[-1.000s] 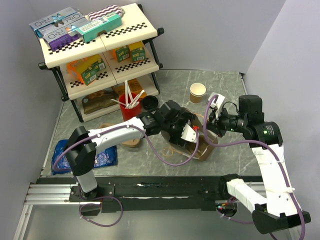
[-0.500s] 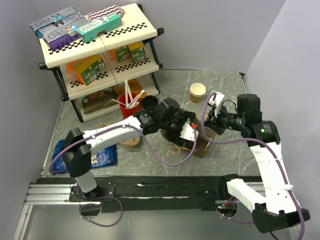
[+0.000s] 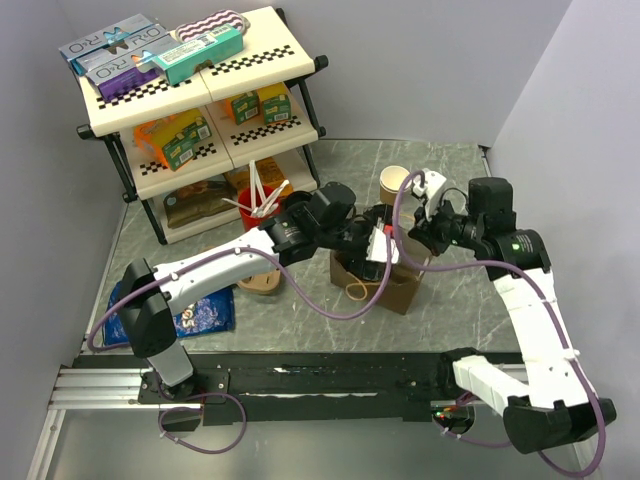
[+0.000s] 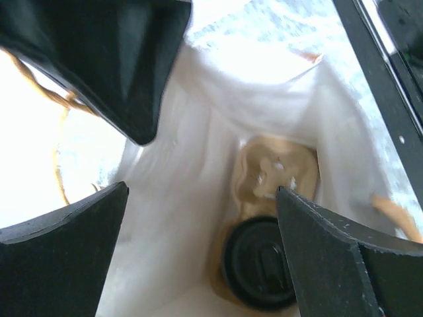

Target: Pack the takeout coffee

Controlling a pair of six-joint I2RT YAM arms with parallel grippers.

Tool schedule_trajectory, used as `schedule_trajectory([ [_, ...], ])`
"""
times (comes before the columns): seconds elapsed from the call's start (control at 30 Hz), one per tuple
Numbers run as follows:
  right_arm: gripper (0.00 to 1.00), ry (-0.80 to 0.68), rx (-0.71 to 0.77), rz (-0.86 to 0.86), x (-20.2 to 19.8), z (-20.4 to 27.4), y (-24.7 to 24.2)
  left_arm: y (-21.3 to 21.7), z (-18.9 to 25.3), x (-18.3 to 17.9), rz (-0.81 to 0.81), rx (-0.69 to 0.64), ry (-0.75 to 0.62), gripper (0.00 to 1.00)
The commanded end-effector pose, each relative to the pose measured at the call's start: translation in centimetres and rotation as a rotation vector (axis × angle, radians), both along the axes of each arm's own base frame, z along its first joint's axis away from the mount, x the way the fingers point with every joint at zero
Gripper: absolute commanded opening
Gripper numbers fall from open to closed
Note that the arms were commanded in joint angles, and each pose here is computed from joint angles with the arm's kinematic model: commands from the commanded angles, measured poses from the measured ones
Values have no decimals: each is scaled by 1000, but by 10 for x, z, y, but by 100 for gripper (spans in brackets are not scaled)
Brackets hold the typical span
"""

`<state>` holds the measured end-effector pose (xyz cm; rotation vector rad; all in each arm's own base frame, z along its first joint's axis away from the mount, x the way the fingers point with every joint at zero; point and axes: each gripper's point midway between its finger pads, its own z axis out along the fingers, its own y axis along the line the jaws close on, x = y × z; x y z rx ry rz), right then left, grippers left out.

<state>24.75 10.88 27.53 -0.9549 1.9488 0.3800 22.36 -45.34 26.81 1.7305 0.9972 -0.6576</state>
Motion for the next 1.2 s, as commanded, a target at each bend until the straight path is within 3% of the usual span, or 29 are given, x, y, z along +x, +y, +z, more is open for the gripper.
schedule_trajectory([
  [0.0,1,9,-48,-96,20,-12,-14,-5,79,7,62,-203,-24,100],
  [0.2,10,6,-40,-107,32,-13,-15,4,122,21,190,-323,-26,99],
  [0.3,28,0,-21,-93,34,-8,-11,13,141,25,232,-369,-56,99],
  [0.33,41,-5,-19,-95,35,-6,-12,15,143,25,238,-373,-59,99],
  [0.43,60,-17,-8,-86,37,0,-10,25,154,27,270,-386,-74,99],
  [0.7,88,-87,46,-67,38,40,-3,55,164,48,412,-384,-40,99],
  [0.9,98,-163,95,-52,33,73,3,90,173,72,538,-380,-13,100],
  [1.17,96,-238,113,16,22,93,11,138,162,90,666,-325,85,99],
])
